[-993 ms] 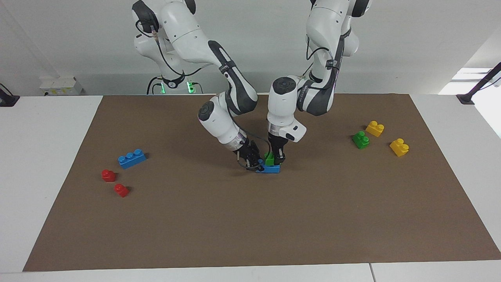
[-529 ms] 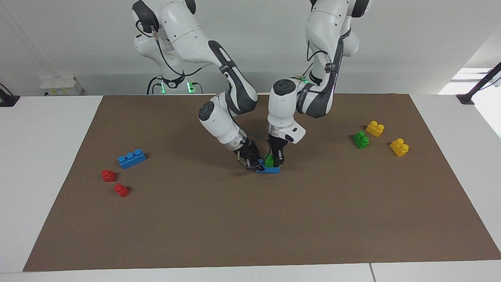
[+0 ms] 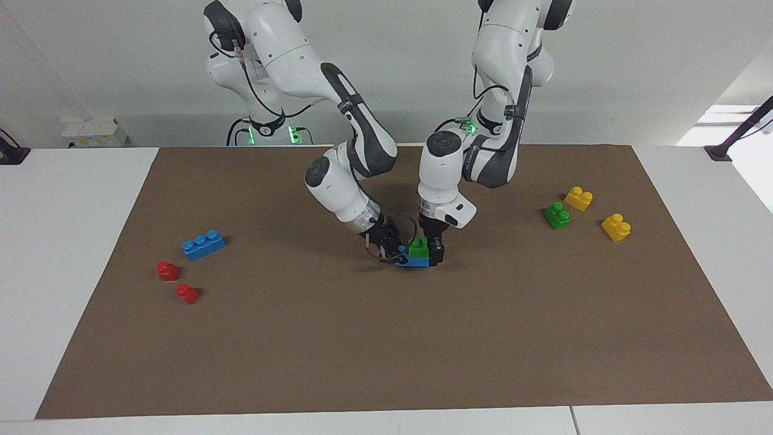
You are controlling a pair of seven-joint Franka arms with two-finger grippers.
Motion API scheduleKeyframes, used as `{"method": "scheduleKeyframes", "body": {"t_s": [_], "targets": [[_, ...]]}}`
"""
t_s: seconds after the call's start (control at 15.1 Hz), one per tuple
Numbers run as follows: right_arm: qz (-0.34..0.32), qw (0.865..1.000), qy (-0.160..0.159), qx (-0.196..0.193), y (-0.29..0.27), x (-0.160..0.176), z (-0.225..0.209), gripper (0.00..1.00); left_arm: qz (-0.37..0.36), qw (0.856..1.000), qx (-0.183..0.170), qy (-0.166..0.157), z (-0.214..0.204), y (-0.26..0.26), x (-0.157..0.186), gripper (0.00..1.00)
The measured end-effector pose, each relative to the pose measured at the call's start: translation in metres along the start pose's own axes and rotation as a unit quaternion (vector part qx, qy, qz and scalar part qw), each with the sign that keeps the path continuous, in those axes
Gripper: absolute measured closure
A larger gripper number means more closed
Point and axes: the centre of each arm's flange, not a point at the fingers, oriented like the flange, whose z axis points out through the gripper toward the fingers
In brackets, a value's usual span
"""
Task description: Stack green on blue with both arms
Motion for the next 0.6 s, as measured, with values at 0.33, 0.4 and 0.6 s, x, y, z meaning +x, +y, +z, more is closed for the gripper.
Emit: {"method": "scheduleKeyframes", "body": {"t_s": [0.33, 0.4, 0.6], "targets": [[0.004, 1.000, 0.000, 0.006, -0.007, 0.004, -0.005, 0.07, 0.016, 1.000, 0.005, 0.013, -0.026, 0.007, 0.019, 0.00], [0.006, 1.000, -0.001, 0.008, -0.010, 0.005, -0.007, 0.00, 0.025, 1.000, 0.007, 0.015, -0.028, 0.011, 0.026, 0.00], [0.014, 1.000, -0.008, 0.010, -0.023, 0.010, -0.023, 0.03, 0.053, 0.998, 0.011, 0.023, -0.025, 0.028, 0.064, 0.00]]}}
